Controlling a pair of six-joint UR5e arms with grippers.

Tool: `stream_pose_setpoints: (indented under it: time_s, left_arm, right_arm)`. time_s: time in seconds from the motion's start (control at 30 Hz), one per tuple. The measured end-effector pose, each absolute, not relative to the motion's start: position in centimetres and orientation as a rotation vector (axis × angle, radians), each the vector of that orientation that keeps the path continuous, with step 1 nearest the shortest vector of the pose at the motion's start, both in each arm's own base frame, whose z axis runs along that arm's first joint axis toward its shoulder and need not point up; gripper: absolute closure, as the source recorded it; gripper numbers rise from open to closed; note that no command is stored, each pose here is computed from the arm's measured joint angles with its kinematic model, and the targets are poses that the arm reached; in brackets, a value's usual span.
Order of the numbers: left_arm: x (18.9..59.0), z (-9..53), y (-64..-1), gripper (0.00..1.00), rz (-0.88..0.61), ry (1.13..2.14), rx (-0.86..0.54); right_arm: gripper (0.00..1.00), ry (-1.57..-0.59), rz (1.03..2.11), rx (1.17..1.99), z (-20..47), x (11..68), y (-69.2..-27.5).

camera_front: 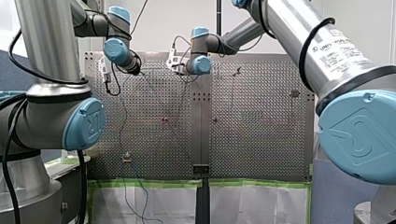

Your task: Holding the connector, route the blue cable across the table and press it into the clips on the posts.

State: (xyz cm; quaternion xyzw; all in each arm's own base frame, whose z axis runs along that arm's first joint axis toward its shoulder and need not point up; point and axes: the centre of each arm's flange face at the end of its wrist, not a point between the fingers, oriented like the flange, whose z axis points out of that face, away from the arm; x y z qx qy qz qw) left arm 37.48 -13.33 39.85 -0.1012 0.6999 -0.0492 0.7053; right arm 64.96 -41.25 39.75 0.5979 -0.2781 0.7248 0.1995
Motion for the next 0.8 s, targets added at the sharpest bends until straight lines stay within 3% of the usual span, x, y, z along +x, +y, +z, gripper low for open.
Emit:
stream_pose_setpoints:
  time_s: [0.8]
  left_arm:
    - [37.48, 39.85, -13.33, 0.00, -0.109, 1.556, -0.225]
  right_arm:
    - [1.00, -0.778, 2.037, 1.673, 40.03, 65.13, -40.77]
